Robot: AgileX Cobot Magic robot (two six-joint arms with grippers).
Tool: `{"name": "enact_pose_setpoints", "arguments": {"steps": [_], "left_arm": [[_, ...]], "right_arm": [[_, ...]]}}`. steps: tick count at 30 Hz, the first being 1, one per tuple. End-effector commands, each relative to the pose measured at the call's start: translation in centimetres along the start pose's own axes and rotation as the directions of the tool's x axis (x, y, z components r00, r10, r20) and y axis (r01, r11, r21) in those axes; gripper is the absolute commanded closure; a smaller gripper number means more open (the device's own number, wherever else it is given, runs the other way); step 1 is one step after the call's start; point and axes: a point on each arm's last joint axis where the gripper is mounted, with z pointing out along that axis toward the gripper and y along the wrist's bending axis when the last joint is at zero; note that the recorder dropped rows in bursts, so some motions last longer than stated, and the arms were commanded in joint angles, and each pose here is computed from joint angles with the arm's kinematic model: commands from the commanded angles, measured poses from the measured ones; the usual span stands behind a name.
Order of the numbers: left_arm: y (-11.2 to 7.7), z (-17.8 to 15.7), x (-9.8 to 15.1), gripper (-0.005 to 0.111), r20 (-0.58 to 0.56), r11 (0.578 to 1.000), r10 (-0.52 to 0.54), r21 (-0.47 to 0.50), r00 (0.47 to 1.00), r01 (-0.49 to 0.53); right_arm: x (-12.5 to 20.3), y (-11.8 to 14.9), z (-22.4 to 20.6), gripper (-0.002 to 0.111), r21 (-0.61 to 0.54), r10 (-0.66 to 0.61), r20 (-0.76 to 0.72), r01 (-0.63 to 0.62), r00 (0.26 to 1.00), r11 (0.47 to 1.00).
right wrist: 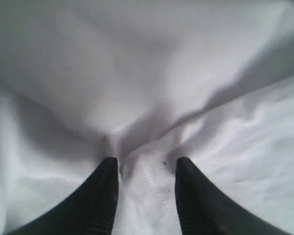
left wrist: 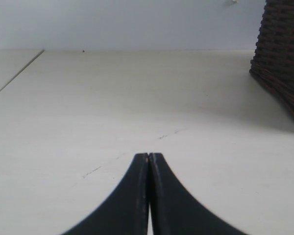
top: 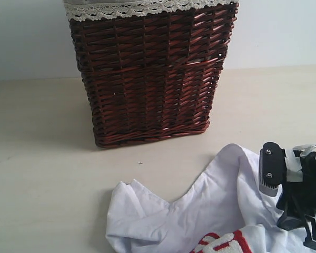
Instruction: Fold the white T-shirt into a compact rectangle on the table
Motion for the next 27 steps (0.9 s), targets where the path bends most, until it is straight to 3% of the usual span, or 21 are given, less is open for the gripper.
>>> {"name": "enact_pose_setpoints", "arguments": {"steps": [1, 8, 14, 19, 23, 27], "left_arm": [[0.0, 0.0, 0.0, 0.107, 0.008, 1.000, 0.004, -0.001, 1.000, -0.004], [0.0, 0.0, 0.0, 0.107, 0.008, 1.000, 0.004, -0.001, 1.000, -0.004], [0.0, 0.0, 0.0, 0.107, 0.008, 1.000, 0.004, -0.001, 1.000, -0.004], [0.0, 0.0, 0.0, 0.107, 0.008, 1.000, 0.004, -0.001, 1.000, -0.004], [0.0, 0.0, 0.0, 0.107, 0.008, 1.000, 0.004, -0.001, 1.000, -0.004], [0.0, 0.0, 0.0, 0.107, 0.008, 1.000, 0.004, -0.001, 1.000, -0.004]], "right_arm": [[0.0, -0.7, -0.2, 0.069, 0.077, 0.006, 0.015, -0.007, 1.000, 0.997], [-0.1, -0.9, -0.3, 0.074, 0.102, 0.009, 0.022, -0.012, 1.000, 0.995], [-0.1, -0.9, -0.3, 0.109, 0.102, 0.006, 0.021, -0.008, 1.000, 0.995], [-0.2, -0.9, -0.7, 0.108, 0.126, 0.002, 0.031, -0.006, 1.000, 0.992], [-0.7, -1.3, -3.1, 0.108, 0.267, -0.024, 0.082, 0.001, 0.996, 0.964], [-1.3, -2.9, -6.3, 0.108, 0.552, -0.074, 0.152, -0.022, 0.986, 0.833]]}}
